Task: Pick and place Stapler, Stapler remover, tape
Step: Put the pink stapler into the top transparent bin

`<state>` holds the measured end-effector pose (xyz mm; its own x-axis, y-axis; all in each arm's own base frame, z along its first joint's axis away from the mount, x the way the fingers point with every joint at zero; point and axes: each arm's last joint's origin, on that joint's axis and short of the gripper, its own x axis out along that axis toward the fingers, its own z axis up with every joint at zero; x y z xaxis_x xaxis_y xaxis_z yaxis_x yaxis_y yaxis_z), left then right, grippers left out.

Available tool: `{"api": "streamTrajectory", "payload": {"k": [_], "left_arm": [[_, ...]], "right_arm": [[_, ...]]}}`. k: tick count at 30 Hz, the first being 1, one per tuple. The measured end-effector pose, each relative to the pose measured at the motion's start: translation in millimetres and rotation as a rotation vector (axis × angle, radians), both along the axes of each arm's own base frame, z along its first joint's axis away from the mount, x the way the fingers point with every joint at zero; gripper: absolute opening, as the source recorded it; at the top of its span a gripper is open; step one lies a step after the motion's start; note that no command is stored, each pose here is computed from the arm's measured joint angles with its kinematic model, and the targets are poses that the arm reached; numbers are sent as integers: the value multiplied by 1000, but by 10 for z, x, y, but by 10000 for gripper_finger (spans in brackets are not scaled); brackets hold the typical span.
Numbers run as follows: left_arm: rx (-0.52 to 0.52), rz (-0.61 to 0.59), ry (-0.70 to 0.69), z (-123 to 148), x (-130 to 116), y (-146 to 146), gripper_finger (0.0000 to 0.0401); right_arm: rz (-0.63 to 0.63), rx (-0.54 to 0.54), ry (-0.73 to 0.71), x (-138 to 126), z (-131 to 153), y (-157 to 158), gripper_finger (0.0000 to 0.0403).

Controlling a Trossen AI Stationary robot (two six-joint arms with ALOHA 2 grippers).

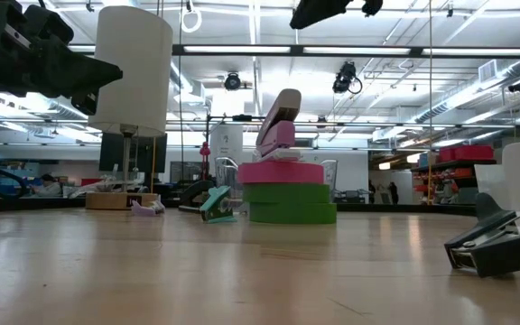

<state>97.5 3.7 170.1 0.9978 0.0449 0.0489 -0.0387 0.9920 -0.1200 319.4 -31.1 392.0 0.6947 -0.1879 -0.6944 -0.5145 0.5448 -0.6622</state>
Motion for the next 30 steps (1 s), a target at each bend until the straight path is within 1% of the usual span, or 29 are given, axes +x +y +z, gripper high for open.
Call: {"api": "streamTrajectory", "payload": {"k": [2,4,6,9,12,14,17,20,24,30], "left_arm": [[0,0,1,-1,0,0,30],[0,0,1,-2,0,0,30],[0,0,1,-2,0,0,30],[0,0,1,-1,0,0,30],[0,0,1,-2,0,0,30],[0,0,1,-1,0,0,30],[0,0,0,-1,0,0,30],[0,0,1,-1,0,0,30],[0,0,0,-1,0,0,30],[0,0,0,0,0,0,30]], "right_arm": [[55,-15,12,-1,-5,8,57],[69,-16,16,-3,-8,12,75],[100,-43,22,-2,-8,13,93],[183,-84,33,-1,-10,20,122],[223,-87,33,0,-11,28,155],[231,-80,32,1,-12,31,179],[269,-43,23,2,-12,46,213],[280,-6,18,10,-20,57,241],[278,61,50,97,-129,61,262],[287,78,124,223,-314,52,267]]}}
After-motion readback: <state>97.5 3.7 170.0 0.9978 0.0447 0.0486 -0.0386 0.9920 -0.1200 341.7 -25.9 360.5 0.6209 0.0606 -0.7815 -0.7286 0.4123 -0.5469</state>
